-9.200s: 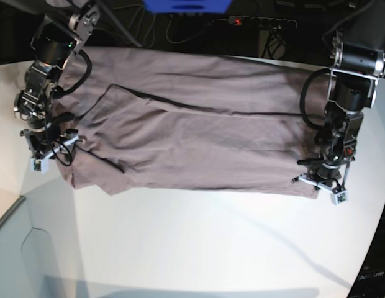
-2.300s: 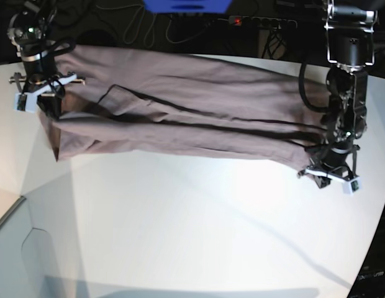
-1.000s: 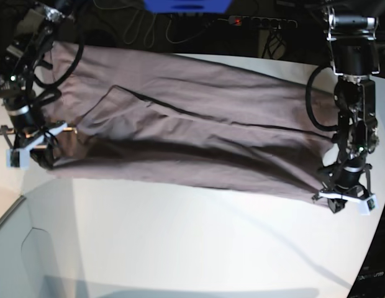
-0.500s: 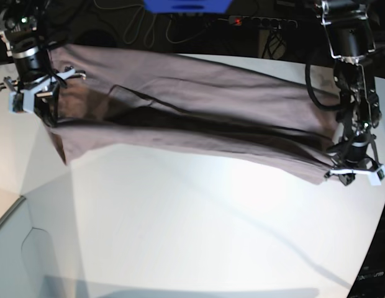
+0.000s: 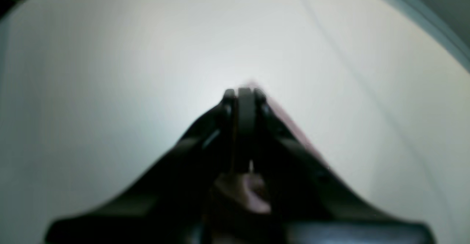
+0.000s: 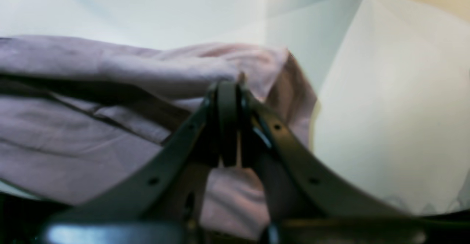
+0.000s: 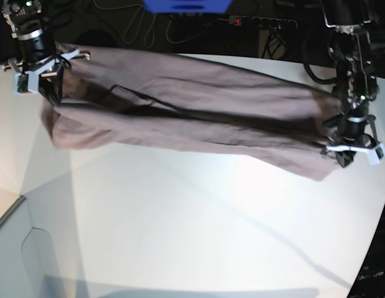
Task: Layout the t-shirt on the table in an organized manner, then fold the t-shirt properly
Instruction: 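Lift the folded shirt off the table with both grippers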
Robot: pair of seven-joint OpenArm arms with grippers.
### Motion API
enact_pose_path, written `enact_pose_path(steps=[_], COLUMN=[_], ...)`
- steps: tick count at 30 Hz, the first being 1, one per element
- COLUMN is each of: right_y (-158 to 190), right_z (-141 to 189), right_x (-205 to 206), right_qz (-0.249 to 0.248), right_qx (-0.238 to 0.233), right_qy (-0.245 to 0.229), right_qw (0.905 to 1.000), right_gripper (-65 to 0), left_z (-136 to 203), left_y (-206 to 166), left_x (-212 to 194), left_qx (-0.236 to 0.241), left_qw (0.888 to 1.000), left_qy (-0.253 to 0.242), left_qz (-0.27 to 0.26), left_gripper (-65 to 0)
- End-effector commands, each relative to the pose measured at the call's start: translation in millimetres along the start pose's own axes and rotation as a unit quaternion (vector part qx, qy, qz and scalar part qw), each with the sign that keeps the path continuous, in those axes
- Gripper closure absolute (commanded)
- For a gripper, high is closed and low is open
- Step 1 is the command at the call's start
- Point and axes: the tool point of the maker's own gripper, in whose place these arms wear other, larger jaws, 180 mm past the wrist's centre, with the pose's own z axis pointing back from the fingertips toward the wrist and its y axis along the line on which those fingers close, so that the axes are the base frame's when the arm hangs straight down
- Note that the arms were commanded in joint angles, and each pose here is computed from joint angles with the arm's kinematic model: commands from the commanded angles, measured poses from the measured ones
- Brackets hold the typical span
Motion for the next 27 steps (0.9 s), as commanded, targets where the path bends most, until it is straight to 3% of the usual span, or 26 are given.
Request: enact_pose_path(steps=[1, 5, 10, 18, 27], right_y=[-1, 14, 11, -10, -20], right_z=[5, 11, 18, 25, 31], right_x=[7, -1, -11, -13, -16], right_qz=[0.003, 0.013, 0.005, 0.010, 0.013], right_qx=[0.002, 0.043, 0.033, 0.001, -0.013], right_qy=[-0.016, -0.003, 0.012, 0.016, 0.024], right_qw=[0.9999, 0.9990, 0.9994, 0.9998, 0.9995], right_gripper=[0.0, 0.0, 0.0, 0.0, 0.0], left_z=[1, 8, 13, 27, 39], left_y=[-1, 2, 15, 0, 3], left_x=[12, -3, 3, 24, 18], left_qx=[-0.005, 0.001, 0.018, 0.000, 0.000], left_qw=[1.000, 1.000, 1.000, 0.999, 0.999], left_qy=[-0.020, -0.007, -0.018, -0.047, -0.042], left_qz=[-0.005, 0.001, 0.013, 0.007, -0.001], left_gripper=[0.0, 0.0, 0.0, 0.0, 0.0])
